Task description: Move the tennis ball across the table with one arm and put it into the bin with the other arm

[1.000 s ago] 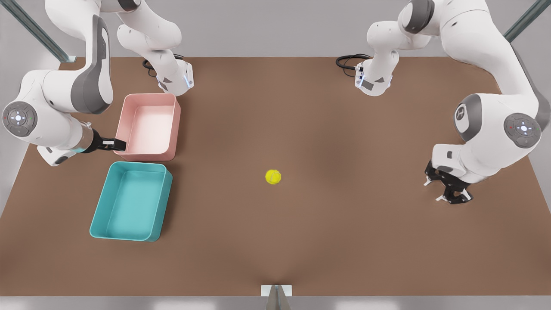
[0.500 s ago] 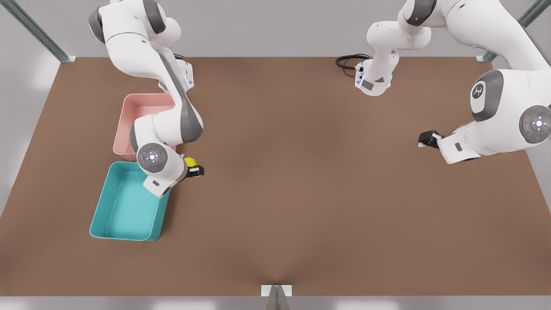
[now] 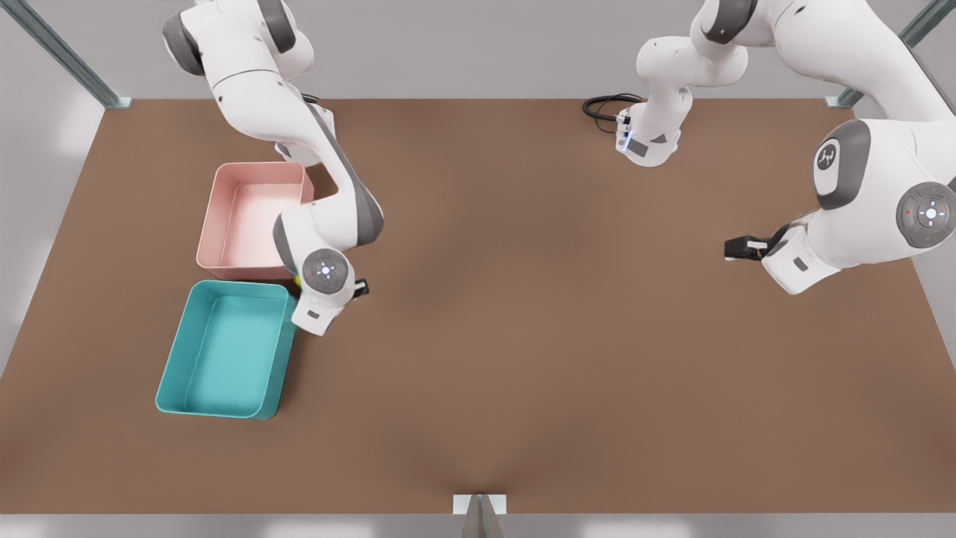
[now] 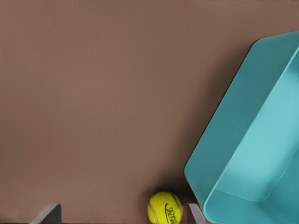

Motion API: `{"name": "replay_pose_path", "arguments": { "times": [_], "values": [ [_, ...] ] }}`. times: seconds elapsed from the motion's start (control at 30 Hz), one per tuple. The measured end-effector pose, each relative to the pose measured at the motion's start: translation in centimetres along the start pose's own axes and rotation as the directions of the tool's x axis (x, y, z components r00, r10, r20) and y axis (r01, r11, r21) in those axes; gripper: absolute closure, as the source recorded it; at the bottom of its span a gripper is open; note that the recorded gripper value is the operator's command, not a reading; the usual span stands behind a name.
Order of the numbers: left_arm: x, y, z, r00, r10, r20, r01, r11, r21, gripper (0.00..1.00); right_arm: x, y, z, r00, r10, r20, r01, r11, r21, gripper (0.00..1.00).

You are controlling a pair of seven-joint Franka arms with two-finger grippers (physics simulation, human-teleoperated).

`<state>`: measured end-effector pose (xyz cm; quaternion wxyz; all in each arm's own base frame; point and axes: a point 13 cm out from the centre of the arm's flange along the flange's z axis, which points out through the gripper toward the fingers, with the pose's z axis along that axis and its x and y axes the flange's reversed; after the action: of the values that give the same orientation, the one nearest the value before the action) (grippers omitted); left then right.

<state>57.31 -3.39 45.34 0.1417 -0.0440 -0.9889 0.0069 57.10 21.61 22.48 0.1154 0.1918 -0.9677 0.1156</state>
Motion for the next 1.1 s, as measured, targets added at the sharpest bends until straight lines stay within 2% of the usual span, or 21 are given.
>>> {"name": "replay_pose_path", "arguments": {
  "times": [0.17, 0.3, 0.4, 0.5, 0.63, 0.77, 1.1],
  "values": [
    [0.0, -0.9, 0.0, 0.999, -0.036, -0.002, 0.036, 0.999, 0.003, 0.0, 0.5, -0.2, 2.0, 0.987, -0.156, -0.039, 0.159, 0.981, 0.107, 0.0],
    [0.7, -7.8, -1.8, 0.998, 0.066, 0.021, -0.066, 0.997, 0.025, 0.0, 1.1, -1.3, 4.3, 0.964, -0.258, -0.072, 0.265, 0.955, 0.131, 0.0],
    [0.5, -9.1, -3.6, 0.995, 0.07, 0.067, -0.071, 0.997, 0.015, 0.0, 2.8, -2.9, 5.7, 0.945, -0.317, -0.085, 0.326, 0.937, 0.125, 0.0],
    [-0.5, -9.1, -2.7, 0.997, 0.051, 0.055, -0.052, 0.998, 0.018, 0.0, 5.4, -3.1, 6.6, 0.921, -0.381, -0.079, 0.388, 0.914, 0.117, 0.0],
    [-1.5, -8.8, -1.0, 0.999, 0.027, 0.026, -0.027, 0.999, 0.022, 0.0, 5.7, -2.5, 6.4, 0.889, -0.457, -0.042, 0.458, 0.88, 0.126, 0.0],
    [-2.0, -8.6, -0.3, 1.0, 0.01, 0.014, -0.01, 1.0, 0.02, 0.0, 8.1, -1.8, 9.6, 0.851, -0.522, -0.058, 0.526, 0.844, 0.107, 0.0],
    [-3.1, -7.5, 1.5, 0.999, -0.036, -0.018, 0.037, 0.999, 0.026, 0.0, 7.9, 0.7, 13.1, 0.764, -0.642, -0.061, 0.645, 0.758, 0.098, 0.0]
  ]
}}
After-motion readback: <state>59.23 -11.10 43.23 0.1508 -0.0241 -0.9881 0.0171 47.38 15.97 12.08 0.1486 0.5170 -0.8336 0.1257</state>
